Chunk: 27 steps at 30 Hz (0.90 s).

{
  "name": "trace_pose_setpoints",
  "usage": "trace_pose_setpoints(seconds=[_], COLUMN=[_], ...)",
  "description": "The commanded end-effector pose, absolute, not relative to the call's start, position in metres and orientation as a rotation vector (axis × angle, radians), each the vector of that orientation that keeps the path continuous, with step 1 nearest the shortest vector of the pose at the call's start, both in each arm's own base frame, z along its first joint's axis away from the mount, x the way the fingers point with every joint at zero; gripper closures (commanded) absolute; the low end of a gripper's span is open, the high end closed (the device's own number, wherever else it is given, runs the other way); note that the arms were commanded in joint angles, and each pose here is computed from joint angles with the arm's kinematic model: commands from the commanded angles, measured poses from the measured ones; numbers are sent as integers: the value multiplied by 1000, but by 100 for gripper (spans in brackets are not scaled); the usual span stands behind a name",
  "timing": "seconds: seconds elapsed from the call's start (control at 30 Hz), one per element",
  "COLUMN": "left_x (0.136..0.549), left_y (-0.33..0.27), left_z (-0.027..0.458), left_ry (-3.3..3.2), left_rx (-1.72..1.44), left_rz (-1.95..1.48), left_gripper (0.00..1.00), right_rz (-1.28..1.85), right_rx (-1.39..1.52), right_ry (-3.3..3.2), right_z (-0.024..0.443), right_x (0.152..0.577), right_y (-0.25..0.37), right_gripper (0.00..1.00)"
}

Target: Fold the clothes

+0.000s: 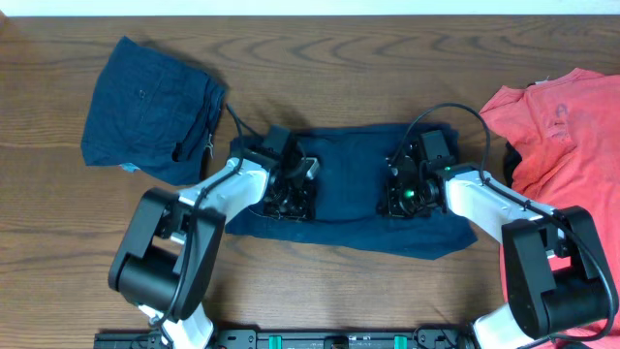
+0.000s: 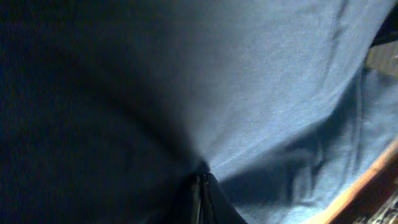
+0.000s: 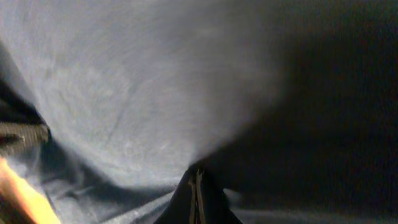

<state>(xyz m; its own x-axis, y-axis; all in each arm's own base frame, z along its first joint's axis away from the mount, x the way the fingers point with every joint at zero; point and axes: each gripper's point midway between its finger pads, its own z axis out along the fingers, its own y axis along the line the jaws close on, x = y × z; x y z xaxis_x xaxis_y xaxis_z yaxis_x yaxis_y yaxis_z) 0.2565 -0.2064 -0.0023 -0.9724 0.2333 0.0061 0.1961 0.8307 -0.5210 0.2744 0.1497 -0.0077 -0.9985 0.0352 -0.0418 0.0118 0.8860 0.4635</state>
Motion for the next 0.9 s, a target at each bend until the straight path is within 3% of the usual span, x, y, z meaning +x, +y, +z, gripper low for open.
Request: trace_pose_setpoints(seconds=[0.0, 0.13, 0.3, 0.4, 0.5, 0.57, 0.73, 0.87], left_x=[260, 267, 276, 284, 298, 310, 335, 346], left_y=[-167, -132, -111, -122, -138, -149, -175, -200], left_z=[-23, -24, -18, 5, 37, 60, 93, 94], left_ry=[-2993, -3007, -3001, -2981, -3012, -3062, -3197, -3222], left_rx=[-203, -80, 44, 47, -2, -73, -272, -377], left_rz=[586, 503, 571, 756, 926, 1018, 1161, 1224], left_gripper=[94, 94, 94, 94, 94, 94, 93, 93], right_rz=[143, 99, 261, 500, 901, 1003, 991, 930], right_rx=[498, 709, 684, 527, 140, 31, -137, -114], right_ry=[3080, 3070, 3044, 2979, 2772, 2650, 2473, 2461], right_z=[-46, -42, -22, 7, 66, 99, 139, 133], right_x=[266, 261, 264, 275, 291, 297, 311, 328], right_y=[65, 29, 19, 34, 80, 98, 125, 145], right_gripper=[99, 99, 97, 98, 99, 98, 92, 94])
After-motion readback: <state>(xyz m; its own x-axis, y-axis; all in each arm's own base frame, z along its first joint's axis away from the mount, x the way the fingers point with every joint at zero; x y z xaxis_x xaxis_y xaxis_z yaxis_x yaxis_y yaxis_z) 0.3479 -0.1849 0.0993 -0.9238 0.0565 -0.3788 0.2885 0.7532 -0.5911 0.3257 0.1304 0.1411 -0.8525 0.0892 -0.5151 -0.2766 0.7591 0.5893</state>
